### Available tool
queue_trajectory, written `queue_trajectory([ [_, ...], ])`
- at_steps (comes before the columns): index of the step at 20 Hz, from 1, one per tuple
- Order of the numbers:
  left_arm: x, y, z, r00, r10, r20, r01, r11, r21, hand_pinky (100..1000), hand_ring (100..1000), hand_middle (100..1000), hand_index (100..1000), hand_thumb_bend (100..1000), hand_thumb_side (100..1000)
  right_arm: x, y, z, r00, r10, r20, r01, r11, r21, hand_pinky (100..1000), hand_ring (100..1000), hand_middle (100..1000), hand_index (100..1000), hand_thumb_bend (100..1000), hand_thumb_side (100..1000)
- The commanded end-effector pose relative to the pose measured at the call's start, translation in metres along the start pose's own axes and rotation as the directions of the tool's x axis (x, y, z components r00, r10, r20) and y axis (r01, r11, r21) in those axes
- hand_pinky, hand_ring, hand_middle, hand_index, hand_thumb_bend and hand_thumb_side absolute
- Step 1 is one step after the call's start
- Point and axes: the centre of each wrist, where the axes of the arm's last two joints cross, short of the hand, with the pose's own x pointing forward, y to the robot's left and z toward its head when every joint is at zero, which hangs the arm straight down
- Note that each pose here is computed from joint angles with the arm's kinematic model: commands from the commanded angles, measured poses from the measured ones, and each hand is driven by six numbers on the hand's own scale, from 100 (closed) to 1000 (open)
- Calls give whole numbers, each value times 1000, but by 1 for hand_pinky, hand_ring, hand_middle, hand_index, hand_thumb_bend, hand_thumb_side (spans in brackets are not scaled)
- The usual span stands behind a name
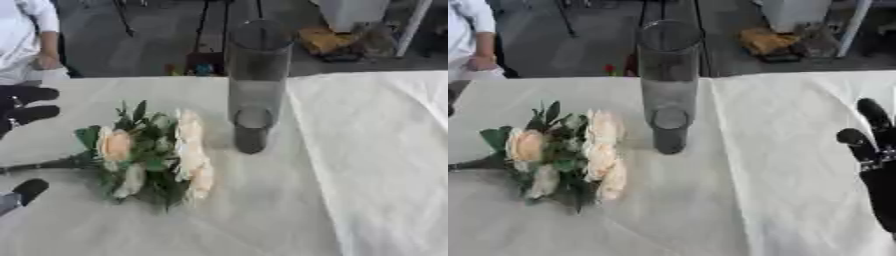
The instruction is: Arrange flowers into the vase.
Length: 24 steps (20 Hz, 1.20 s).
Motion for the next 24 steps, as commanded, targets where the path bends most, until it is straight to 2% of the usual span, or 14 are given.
queue_trajectory([
  [1,-3,14,0,1000,-19,-2,19,999,-30,872,954,972,1000,334,815,3,0,-5,1000,16,-9,-16,999,30,769,904,625,897,100,929],
  [14,1,22,-12,992,39,-119,-56,988,-147,846,936,955,1000,288,718,3,0,-6,1000,6,-11,-5,1000,31,770,903,626,896,100,929],
  [19,6,21,-18,987,76,-144,-107,970,-220,849,948,976,1000,323,715,3,0,-6,1000,0,-11,0,999,35,771,903,625,896,100,928],
  [24,8,23,-21,986,43,-159,-90,949,-301,849,954,992,1000,373,704,2,1,-7,1000,-2,-11,3,999,41,771,903,625,896,100,929],
])
